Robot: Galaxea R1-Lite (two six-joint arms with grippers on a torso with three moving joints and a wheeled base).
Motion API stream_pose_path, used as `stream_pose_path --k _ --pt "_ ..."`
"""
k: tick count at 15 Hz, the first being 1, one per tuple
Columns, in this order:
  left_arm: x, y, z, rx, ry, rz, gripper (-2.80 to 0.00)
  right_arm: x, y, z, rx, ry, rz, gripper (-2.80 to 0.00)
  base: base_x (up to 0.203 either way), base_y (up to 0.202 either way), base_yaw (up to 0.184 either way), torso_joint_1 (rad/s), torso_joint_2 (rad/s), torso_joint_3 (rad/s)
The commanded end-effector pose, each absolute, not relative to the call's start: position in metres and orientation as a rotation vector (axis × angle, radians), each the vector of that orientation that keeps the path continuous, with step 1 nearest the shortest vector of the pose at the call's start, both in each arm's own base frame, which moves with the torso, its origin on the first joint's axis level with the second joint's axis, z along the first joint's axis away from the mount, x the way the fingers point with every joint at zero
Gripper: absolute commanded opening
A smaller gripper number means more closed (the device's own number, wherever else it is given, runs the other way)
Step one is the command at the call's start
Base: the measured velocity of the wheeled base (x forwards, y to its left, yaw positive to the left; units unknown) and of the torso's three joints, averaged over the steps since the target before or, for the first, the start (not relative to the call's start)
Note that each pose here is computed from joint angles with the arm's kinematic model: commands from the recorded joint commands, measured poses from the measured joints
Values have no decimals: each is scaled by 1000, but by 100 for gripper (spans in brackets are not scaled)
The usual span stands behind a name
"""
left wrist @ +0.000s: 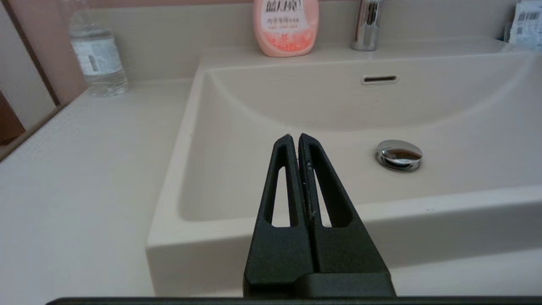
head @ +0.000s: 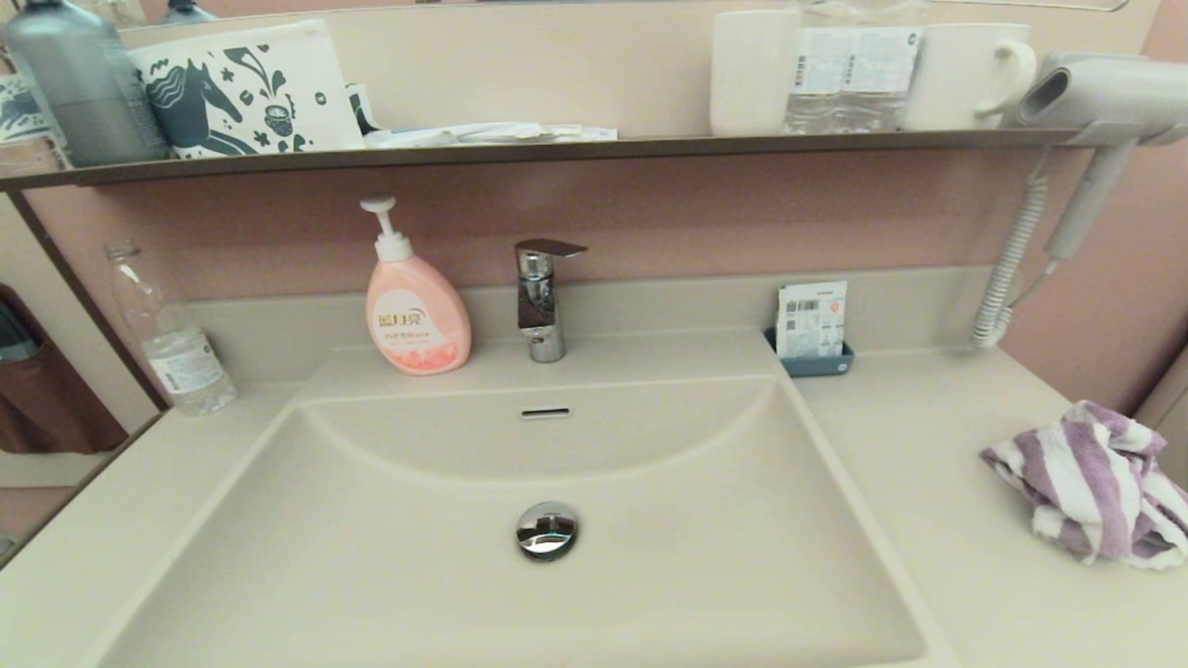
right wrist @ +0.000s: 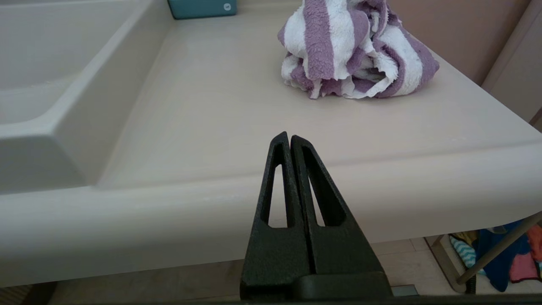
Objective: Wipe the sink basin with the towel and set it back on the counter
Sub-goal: Pick up the cloth
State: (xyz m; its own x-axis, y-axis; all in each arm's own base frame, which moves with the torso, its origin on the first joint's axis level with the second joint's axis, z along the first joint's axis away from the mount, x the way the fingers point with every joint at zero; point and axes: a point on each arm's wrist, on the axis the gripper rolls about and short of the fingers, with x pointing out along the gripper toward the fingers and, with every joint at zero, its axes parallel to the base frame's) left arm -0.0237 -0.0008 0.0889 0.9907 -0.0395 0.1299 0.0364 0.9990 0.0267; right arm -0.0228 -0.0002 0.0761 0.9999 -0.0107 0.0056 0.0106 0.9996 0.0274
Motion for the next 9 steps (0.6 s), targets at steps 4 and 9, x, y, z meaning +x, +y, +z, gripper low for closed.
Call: stream_pose_path --k 4,9 --pt "-23 -1 86 -4 -103 -40 -280 -23 0 76 28 -7 -11 -280 0 0 0 0 0 0" --pt "-23 0 84 -69 -83 -15 -280 -23 0 76 28 -6 -11 -280 0 0 0 0 0 0"
